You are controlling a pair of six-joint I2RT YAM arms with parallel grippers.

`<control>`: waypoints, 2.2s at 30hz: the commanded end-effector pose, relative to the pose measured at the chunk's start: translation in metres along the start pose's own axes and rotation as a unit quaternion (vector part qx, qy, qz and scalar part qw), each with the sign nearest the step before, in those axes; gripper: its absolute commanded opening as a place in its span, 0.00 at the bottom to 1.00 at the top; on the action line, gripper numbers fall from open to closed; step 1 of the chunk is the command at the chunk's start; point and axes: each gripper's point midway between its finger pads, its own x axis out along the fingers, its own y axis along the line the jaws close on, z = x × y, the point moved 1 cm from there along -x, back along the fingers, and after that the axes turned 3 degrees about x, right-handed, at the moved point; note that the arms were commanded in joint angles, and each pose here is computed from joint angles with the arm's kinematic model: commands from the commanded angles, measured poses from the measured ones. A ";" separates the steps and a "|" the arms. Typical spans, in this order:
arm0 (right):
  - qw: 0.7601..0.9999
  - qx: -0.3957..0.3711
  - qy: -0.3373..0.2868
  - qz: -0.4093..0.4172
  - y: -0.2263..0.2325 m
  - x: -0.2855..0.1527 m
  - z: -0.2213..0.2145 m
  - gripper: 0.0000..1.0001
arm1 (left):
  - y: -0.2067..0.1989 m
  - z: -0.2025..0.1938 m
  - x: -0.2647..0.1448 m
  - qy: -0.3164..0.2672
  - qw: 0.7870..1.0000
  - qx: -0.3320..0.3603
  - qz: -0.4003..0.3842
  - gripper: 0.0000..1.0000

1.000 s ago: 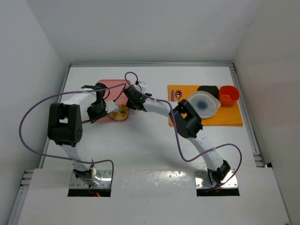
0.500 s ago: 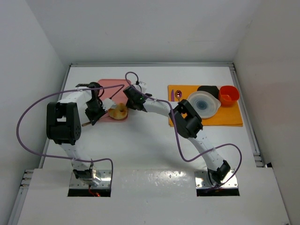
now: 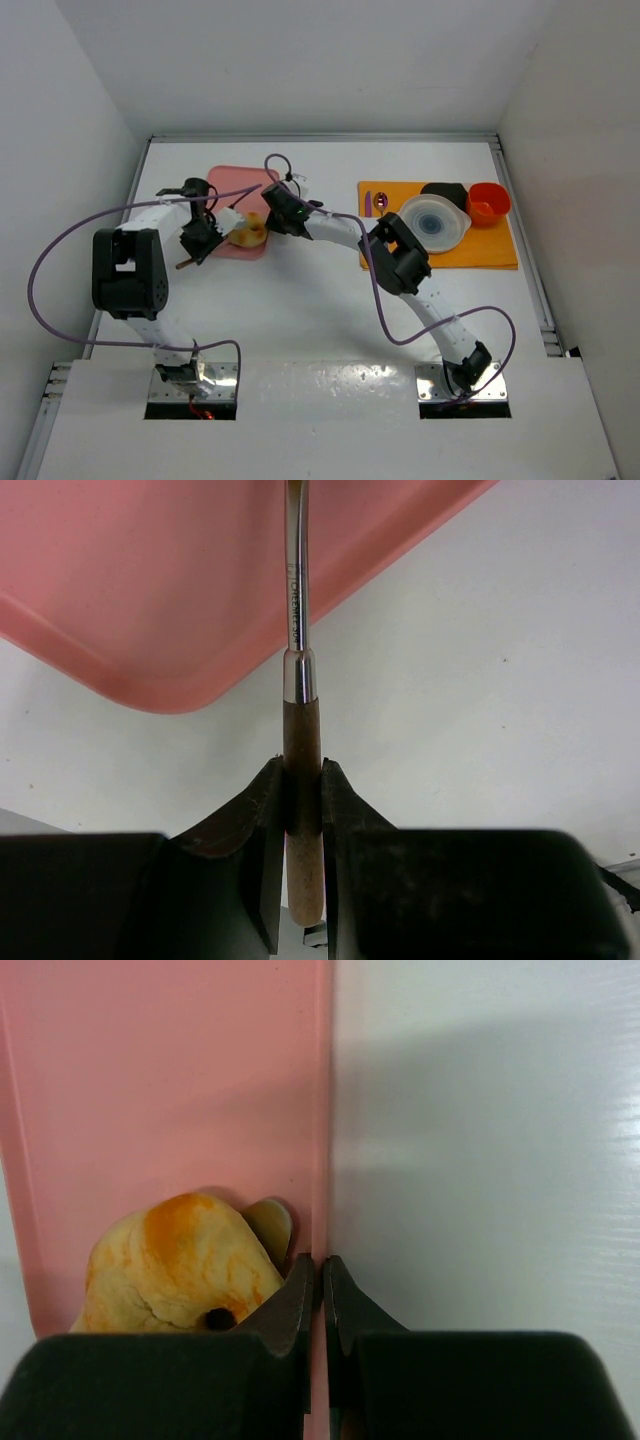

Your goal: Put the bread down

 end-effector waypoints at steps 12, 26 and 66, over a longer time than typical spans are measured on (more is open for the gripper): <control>0.996 -0.049 0.017 0.068 0.011 0.020 0.011 0.00 | 0.018 0.010 -0.018 -0.072 0.996 -0.039 0.044 0.00; 0.995 -0.032 -0.025 0.096 0.021 -0.010 0.060 0.38 | 0.028 0.031 -0.029 -0.131 0.988 -0.063 0.054 0.00; 0.989 -0.019 -0.139 0.050 -0.089 -0.100 0.150 0.49 | 0.012 0.046 0.019 -0.109 0.992 -0.065 0.023 0.00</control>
